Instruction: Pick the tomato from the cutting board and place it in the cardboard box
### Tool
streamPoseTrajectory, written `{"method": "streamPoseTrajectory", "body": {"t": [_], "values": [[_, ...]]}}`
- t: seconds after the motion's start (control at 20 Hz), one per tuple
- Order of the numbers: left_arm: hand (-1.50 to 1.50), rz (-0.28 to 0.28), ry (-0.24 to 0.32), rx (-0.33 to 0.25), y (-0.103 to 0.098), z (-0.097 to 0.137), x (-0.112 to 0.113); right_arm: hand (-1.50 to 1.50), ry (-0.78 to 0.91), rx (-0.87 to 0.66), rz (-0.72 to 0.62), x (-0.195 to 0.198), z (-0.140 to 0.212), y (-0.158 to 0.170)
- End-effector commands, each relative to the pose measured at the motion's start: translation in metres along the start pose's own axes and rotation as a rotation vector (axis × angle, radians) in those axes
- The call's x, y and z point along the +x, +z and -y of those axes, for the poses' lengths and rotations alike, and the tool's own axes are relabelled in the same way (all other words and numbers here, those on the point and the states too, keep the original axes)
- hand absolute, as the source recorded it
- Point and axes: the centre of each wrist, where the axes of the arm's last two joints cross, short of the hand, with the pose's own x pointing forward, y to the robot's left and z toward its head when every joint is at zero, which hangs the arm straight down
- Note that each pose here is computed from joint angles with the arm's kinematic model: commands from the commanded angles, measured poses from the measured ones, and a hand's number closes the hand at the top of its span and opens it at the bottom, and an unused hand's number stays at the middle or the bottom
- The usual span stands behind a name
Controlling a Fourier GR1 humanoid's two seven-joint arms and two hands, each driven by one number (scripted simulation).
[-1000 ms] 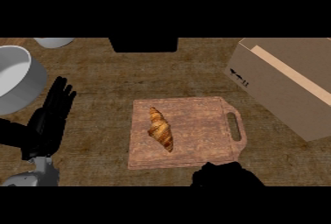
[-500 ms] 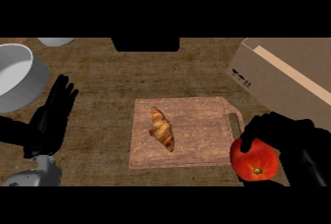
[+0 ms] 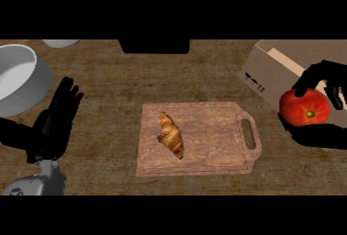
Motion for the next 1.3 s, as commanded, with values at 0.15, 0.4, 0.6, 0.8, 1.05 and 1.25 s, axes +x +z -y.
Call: {"method": "streamPoseTrajectory", "body": {"t": [0.15, 0.4, 0.6, 0.8, 1.05, 1.25], "values": [[0.0, 0.001, 0.007, -0.029, -0.004, 0.014, -0.016, 1.5, 0.118, -0.073, -0.05, -0.062, -0.002, -0.052], [0.0, 0.009, 0.01, -0.004, -0.015, 0.007, -0.011, 1.5, 0.182, -0.037, -0.062, -0.092, -0.015, -0.08], [0.0, 0.001, 0.009, -0.008, 0.002, 0.005, -0.007, 1.5, 0.287, 0.071, -0.06, -0.121, -0.038, -0.085], [0.0, 0.026, 0.003, -0.035, -0.002, 0.013, -0.004, 1.5, 0.519, 0.335, -0.188, -0.149, -0.05, -0.072], [0.0, 0.005, 0.012, -0.043, -0.003, 0.021, -0.008, -1.5, 0.358, 0.384, -0.211, -0.167, -0.071, -0.093], [0.0, -0.005, 0.017, -0.026, 0.001, 0.009, -0.013, -1.5, 0.23, 0.165, -0.11, -0.185, -0.069, -0.082]]}}
